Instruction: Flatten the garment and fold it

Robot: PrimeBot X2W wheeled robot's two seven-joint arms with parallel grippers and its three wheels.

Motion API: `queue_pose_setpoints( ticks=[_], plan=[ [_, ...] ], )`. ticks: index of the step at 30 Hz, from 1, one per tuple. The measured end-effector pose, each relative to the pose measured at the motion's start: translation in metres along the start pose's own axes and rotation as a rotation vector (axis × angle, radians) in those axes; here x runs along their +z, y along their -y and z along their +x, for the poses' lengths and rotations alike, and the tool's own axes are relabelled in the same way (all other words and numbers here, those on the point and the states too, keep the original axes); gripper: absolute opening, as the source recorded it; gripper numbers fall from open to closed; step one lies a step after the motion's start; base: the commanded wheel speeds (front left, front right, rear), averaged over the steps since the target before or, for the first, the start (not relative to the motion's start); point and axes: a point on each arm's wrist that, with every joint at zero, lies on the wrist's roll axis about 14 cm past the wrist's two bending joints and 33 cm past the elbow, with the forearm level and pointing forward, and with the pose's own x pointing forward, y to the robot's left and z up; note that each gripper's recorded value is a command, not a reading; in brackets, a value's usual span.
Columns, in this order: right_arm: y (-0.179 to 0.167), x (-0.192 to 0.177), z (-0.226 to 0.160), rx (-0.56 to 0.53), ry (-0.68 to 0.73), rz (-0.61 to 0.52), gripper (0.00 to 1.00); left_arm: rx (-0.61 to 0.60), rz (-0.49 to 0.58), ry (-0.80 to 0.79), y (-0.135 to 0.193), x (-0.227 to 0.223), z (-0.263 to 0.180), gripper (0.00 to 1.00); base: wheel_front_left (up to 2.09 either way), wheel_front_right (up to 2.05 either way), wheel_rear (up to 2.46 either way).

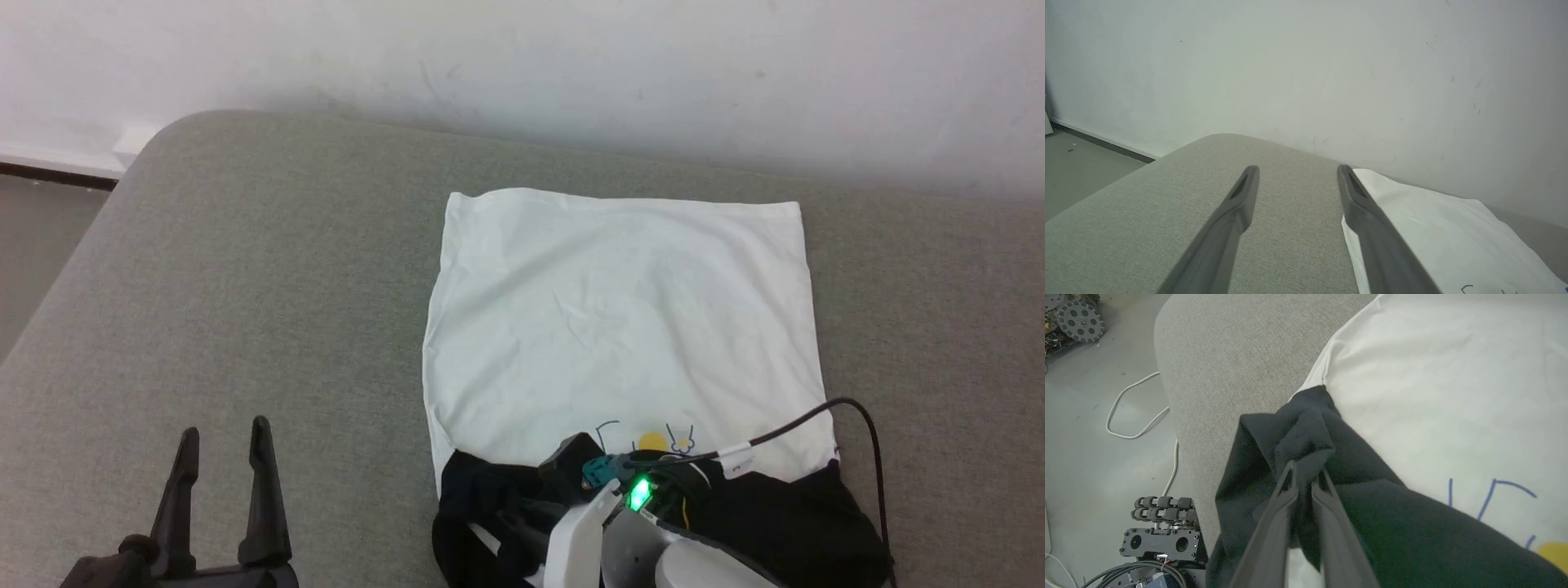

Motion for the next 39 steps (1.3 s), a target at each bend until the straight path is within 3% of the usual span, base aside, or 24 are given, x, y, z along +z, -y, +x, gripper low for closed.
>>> queue_pose_setpoints(
  ticks=[6, 11, 16, 21, 26, 29, 34, 39],
  plan=[
    [0.0, 0.027, 0.002, 0.029, 0.108, 0.091, 1.0, -0.005, -0.002, -0.001, 0.001, -0.001, 0.002, 1.0, 0.0, 0.0, 0.0],
    [0.033, 0.069, -0.016, -0.052, 0.271, 0.169, 1.0, -0.036, -0.011, 0.016, 0.01, 0.004, 0.008, 1.0, 0.0, 0.0, 0.0],
    [0.098, 0.099, -0.073, -0.263, 0.485, 0.204, 1.0, -0.073, -0.027, 0.022, 0.021, 0.005, 0.014, 1.0, 0.0, 0.0, 0.0],
    [0.152, 0.103, -0.162, -0.558, 0.674, 0.175, 1.0, -0.12, -0.031, 0.021, 0.034, 0.002, 0.019, 1.0, 0.0, 0.0, 0.0],
    [0.174, 0.093, -0.247, -0.851, 0.785, 0.06, 1.0, -0.172, -0.01, 0.02, 0.046, -0.005, 0.023, 1.0, 0.0, 0.0, 0.0],
    [0.18, 0.071, -0.277, -0.961, 0.784, 0.046, 1.0, -0.186, 0.0, 0.007, 0.051, -0.013, 0.024, 1.0, 0.0, 0.0, 0.0],
    [0.18, 0.023, -0.284, -1.015, 0.718, 0.123, 1.0, -0.194, 0.021, -0.018, 0.053, -0.026, 0.024, 1.0, 0.0, 0.0, 0.0],
    [0.176, 0.012, -0.278, -1.001, 0.716, 0.164, 1.0, -0.192, 0.037, -0.029, 0.051, -0.031, 0.023, 1.0, 0.0, 0.0, 0.0]
  ],
)
